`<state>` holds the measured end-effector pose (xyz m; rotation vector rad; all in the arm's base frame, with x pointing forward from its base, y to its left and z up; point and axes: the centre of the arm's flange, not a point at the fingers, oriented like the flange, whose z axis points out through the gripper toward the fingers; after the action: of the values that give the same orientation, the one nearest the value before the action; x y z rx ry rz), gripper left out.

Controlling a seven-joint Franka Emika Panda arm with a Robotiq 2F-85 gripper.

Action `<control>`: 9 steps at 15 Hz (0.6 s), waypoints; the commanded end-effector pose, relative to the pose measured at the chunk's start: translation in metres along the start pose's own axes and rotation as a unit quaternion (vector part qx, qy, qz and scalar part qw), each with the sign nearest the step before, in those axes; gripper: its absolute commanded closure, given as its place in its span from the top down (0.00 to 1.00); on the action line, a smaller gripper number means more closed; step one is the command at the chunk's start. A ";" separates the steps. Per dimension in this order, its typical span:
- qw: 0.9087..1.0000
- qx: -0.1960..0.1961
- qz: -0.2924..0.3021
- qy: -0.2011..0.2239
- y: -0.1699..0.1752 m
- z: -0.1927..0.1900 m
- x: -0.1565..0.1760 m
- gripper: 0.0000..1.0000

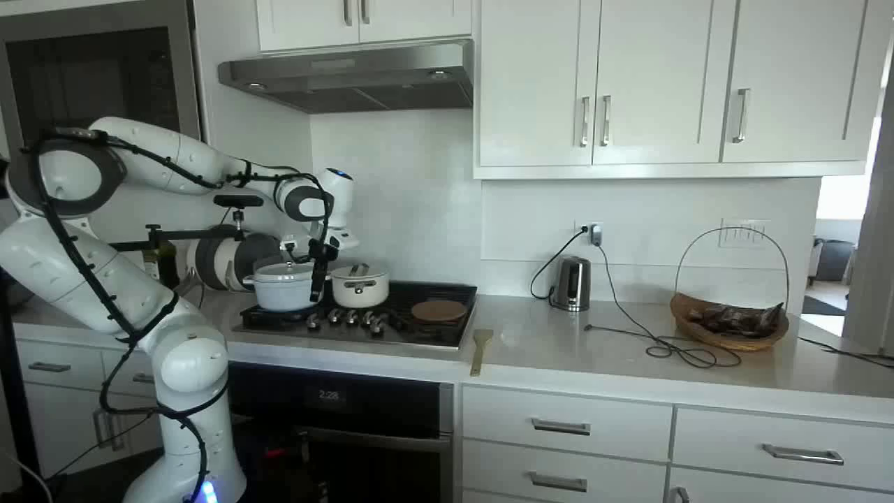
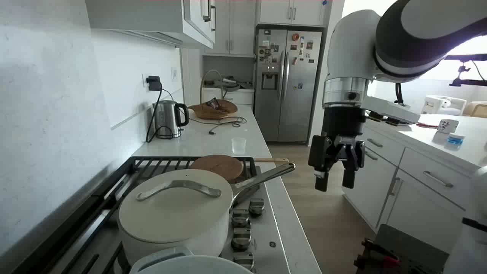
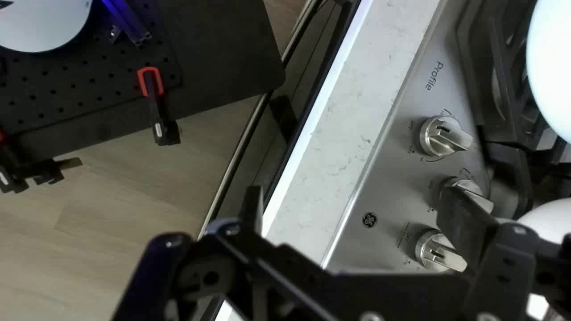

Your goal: Turn on the switch on the stove

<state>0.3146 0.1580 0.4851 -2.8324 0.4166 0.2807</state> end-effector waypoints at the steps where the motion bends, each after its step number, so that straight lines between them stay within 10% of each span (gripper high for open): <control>1: 1.000 0.000 0.000 0.000 0.000 0.000 0.000 1.00; 9: 0.987 -0.056 -0.123 -0.084 -0.035 0.024 -0.010 1.00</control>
<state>0.3076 0.1786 0.4708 -2.8776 0.1919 0.3864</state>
